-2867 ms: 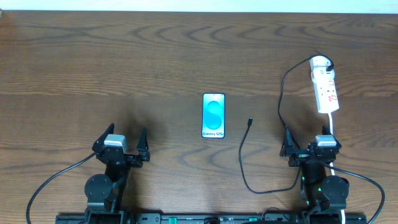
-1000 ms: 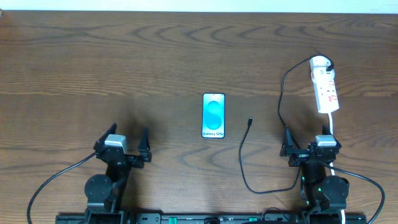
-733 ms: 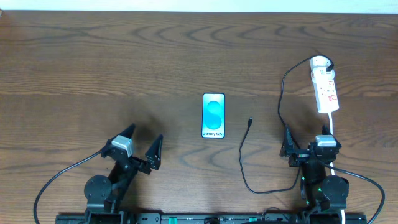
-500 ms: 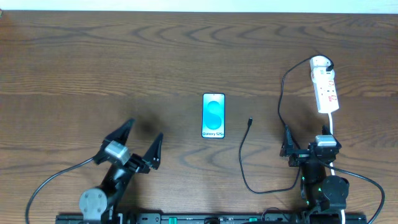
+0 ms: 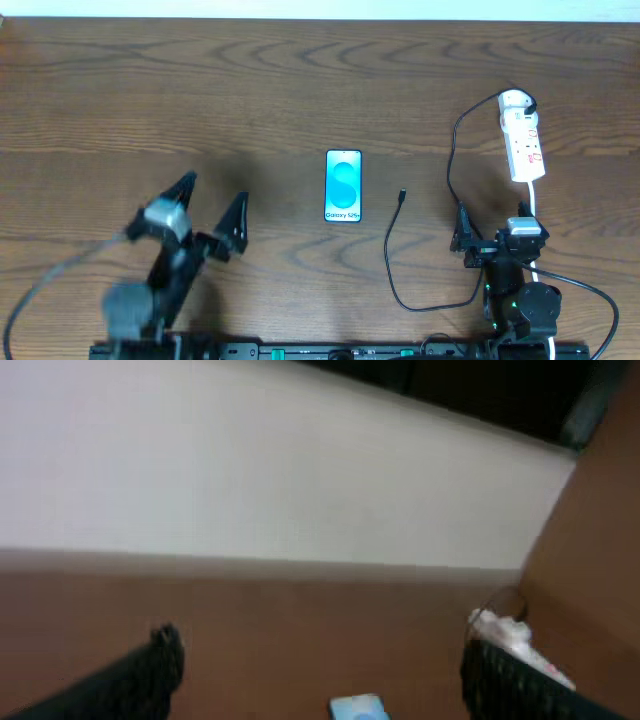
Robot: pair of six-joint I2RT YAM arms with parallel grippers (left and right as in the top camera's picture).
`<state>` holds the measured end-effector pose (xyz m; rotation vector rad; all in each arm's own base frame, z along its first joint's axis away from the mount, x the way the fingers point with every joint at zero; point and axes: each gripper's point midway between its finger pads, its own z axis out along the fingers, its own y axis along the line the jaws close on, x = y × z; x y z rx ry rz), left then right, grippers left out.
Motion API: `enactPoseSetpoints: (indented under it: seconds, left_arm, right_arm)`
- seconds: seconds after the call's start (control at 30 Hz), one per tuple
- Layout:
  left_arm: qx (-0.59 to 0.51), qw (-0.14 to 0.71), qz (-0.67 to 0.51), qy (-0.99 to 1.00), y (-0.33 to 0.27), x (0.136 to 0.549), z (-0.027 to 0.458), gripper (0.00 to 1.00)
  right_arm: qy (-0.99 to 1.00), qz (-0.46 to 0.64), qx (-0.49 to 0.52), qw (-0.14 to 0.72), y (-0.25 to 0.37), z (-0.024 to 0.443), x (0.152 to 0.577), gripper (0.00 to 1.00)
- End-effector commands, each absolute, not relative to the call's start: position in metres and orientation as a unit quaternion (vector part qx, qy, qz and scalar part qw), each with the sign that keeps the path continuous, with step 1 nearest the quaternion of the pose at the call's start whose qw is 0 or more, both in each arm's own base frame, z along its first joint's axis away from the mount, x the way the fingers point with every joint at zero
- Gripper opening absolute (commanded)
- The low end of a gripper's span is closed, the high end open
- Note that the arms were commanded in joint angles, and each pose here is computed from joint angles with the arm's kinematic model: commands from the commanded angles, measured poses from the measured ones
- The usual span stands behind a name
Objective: Plug charger to phone and switch on socket
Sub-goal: 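Move the left gripper forward over the Galaxy S25+ phone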
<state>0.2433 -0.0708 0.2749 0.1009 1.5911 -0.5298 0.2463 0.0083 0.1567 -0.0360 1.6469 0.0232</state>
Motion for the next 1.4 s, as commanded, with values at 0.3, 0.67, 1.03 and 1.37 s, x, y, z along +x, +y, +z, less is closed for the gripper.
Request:
enactPoseSetpoints:
  seconds: [0.3, 0.67, 1.03, 1.37]
  left_arm:
    - [0.068, 0.302, -0.378, 0.872, -0.129, 0.291, 0.263, 0.9]
    - [-0.061, 0.139, -0.229, 0.961, -0.13, 0.31, 0.189, 0.9]
    - [-0.006, 0.047, -0.062, 0.997, -0.162, 0.346, 0.176, 0.9]
    - [-0.016, 0.045, -0.082, 0.996, -0.231, 0.364, 0.127, 0.9]
  right_arm:
    - [0.733, 0.015, -0.012, 0.68, 0.009, 0.156, 0.246, 0.99]
    - [0.733, 0.015, -0.012, 0.68, 0.009, 0.156, 0.246, 0.99]
    - [0.733, 0.015, -0.012, 0.68, 0.009, 0.156, 0.246, 0.99]
    - [0.733, 0.015, -0.012, 0.68, 0.009, 0.156, 0.246, 0.99]
